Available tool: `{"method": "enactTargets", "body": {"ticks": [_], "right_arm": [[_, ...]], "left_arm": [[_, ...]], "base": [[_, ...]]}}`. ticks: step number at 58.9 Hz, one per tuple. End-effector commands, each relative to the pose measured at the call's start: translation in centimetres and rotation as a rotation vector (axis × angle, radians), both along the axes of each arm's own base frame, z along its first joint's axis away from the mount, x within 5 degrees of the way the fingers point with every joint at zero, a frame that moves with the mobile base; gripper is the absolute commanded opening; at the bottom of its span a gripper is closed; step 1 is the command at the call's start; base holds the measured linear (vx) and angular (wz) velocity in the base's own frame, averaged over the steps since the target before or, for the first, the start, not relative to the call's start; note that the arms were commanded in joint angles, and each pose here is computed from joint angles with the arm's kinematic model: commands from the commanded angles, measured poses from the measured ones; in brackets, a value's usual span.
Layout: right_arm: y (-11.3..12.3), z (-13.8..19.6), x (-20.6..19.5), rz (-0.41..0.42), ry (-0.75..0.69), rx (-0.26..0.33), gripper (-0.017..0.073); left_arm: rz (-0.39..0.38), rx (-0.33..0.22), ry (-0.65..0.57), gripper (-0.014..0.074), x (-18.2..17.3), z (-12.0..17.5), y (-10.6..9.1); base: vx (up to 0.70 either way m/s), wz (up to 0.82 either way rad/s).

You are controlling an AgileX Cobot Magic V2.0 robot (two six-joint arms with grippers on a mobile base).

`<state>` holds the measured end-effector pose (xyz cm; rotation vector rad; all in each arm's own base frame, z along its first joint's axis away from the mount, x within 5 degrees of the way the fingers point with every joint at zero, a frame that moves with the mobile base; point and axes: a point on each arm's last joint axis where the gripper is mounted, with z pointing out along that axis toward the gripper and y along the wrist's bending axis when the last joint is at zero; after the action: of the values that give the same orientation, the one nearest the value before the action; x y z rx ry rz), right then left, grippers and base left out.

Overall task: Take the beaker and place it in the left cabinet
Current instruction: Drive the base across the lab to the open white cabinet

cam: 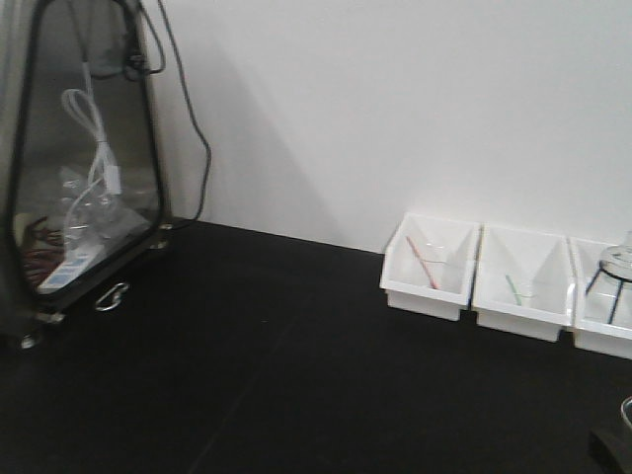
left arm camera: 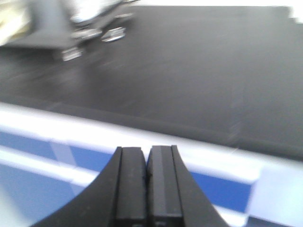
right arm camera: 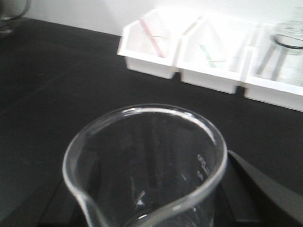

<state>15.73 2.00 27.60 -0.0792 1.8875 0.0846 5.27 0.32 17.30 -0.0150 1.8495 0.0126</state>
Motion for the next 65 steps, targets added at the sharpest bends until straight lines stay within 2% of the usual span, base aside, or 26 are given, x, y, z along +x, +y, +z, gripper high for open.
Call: {"method": "enactTargets", "body": {"ticks": [1, 34, 65], "right_arm": [[0.28, 1.51, 0.16, 0.036, -0.084, 0.008, -0.0001], [0.28, 1.51, 0.16, 0.036, -0.084, 0.008, -0.0001], [0.28, 1.5, 0.16, 0.035, -0.083, 0.007, -0.0001]], "left_arm": [[-0.018, -0.004, -0.099, 0.0004, 0.06, 1.23, -0.14], [-0.018, -0.004, -0.099, 0.0004, 0.06, 1.23, -0.14], [-0.018, -0.004, -0.099, 0.0004, 0.06, 1.23, -0.14]], "base": [[-0.17, 0.64], [-0.15, 0.66], [-0.02, 0.81]]}}
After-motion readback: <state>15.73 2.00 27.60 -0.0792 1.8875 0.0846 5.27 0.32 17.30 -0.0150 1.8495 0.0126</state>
